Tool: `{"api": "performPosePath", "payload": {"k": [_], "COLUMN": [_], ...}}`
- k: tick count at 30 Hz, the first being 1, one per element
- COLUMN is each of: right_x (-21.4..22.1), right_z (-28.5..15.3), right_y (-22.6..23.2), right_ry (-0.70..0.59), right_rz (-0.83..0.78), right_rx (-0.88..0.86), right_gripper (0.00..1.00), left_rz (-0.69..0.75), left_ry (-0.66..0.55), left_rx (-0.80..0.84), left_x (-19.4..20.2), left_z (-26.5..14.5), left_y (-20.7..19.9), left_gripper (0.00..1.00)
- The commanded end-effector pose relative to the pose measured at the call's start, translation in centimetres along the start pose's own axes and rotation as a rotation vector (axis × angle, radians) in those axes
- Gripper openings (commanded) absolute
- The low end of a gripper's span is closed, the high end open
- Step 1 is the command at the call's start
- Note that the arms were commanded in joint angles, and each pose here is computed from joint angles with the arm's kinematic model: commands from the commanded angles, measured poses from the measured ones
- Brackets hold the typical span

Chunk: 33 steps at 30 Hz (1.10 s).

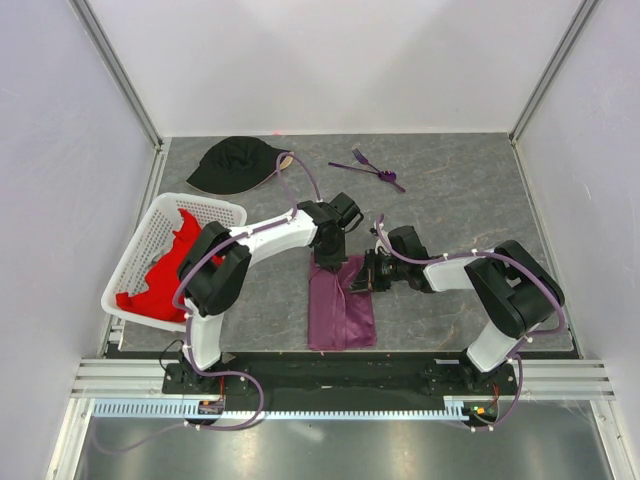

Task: Fold the napkin into a case and place the utensils inside
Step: Smooth out the 2/3-rectangle-folded napkin at the center of the board.

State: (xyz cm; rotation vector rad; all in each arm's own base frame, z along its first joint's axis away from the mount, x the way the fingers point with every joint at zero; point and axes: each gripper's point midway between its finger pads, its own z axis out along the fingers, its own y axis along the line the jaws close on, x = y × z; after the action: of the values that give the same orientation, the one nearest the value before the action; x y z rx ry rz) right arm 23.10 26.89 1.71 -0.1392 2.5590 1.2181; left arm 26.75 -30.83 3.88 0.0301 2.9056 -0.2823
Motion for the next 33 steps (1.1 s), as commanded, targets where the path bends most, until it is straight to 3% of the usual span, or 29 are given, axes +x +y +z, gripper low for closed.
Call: {"api": "performPosePath", "payload": {"k": [1, 14, 17, 21, 23, 24, 30, 33], "right_x": [0.5, 0.8, 0.8, 0.8, 0.8, 0.8, 0.3, 0.2], "right_z": [0.1, 0.1, 0.0, -0.1, -0.1, -0.1, -0.4, -0.5], "right_y": [-1.1, -1.4, -1.4, -1.3, -1.3, -1.3, -1.2, -0.7], "right_ry": [0.008, 0.016, 0.017, 0.017, 0.017, 0.017, 0.013, 0.017], "right_rz": [-0.024, -0.015, -0.019, -0.017, -0.015, -0.015, -0.035, -0.032], "right_rx": [0.030, 0.035, 0.046, 0.045, 0.046, 0.046, 0.065, 0.054], "right_gripper": [0.12, 0.12, 0.12, 0.13, 0.13, 0.13, 0.13, 0.20], "left_rz": [-0.007, -0.015, 0.002, 0.013, 0.030, 0.031, 0.021, 0.005], "left_ry": [-0.006, -0.055, -0.055, -0.054, -0.067, -0.074, -0.128, -0.148], "left_rx": [0.002, -0.006, 0.002, 0.038, 0.073, 0.082, 0.147, 0.141], "left_x": [-0.5, -1.9, -2.0, -2.0, -2.1, -2.2, -1.7, -1.1], "left_z": [0.6, 0.7, 0.7, -0.4, -1.8, -2.4, -6.6, -7.6], "left_y": [-0.8, -1.1, -1.3, -1.9, -2.3, -2.4, -2.1, -1.1], "left_gripper": [0.03, 0.08, 0.14, 0.34, 0.37, 0.46, 0.49, 0.48]}}
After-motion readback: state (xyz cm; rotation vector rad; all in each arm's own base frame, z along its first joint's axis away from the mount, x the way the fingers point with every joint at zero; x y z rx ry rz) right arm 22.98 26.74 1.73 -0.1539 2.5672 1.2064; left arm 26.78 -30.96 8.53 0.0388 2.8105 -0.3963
